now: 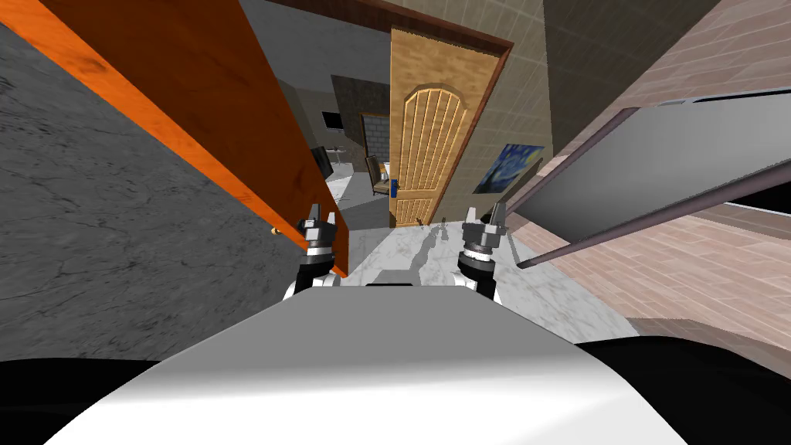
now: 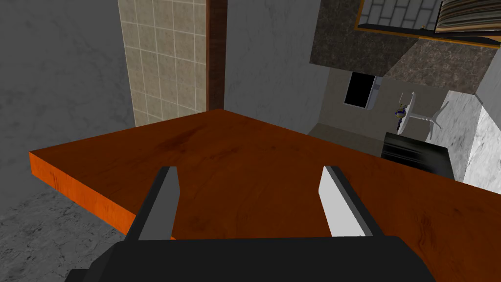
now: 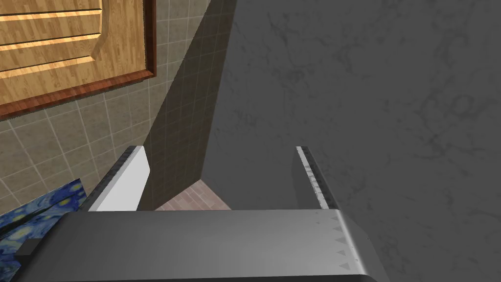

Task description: Pull the door open

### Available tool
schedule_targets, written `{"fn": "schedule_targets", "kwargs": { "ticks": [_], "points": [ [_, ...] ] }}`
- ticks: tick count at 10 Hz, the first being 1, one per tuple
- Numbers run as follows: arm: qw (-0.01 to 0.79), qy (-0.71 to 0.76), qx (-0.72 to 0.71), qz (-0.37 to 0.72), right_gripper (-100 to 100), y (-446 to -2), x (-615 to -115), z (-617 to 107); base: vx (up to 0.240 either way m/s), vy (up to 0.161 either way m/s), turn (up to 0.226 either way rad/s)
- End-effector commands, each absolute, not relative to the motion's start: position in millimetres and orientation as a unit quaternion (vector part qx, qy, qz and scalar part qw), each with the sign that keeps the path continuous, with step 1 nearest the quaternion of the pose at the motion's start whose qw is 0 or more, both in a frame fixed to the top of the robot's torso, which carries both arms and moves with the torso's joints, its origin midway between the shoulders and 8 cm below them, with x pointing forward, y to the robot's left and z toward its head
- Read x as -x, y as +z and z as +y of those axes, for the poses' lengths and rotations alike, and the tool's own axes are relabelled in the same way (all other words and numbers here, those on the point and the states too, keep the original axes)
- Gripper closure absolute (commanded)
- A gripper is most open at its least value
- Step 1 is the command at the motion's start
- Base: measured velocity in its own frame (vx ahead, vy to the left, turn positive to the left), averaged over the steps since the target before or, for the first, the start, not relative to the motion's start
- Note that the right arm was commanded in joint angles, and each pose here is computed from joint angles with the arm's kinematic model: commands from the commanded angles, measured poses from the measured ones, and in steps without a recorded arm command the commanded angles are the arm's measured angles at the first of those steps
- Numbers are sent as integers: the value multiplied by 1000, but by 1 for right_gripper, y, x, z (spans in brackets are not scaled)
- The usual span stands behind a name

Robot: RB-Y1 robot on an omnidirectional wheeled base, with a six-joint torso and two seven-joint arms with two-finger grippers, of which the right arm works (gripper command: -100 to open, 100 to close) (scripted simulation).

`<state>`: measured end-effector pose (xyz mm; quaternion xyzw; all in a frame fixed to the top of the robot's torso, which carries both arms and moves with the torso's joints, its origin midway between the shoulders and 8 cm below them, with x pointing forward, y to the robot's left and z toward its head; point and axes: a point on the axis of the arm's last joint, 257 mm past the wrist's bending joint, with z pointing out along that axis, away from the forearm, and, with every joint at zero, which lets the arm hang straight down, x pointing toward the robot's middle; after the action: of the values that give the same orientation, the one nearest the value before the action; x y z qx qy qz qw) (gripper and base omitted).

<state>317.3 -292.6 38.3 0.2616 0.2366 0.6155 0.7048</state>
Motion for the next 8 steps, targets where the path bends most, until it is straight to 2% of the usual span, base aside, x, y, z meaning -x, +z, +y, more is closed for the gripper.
{"fn": "schedule_targets", "kwargs": {
  "ticks": [1, 8],
  "points": [
    [702, 614, -267, 242, -100, 30, -325, -294, -46, -59, 87],
    [687, 601, -304, 275, -100, -22, -375, -308, 116, 15, 81]
  ]
}}
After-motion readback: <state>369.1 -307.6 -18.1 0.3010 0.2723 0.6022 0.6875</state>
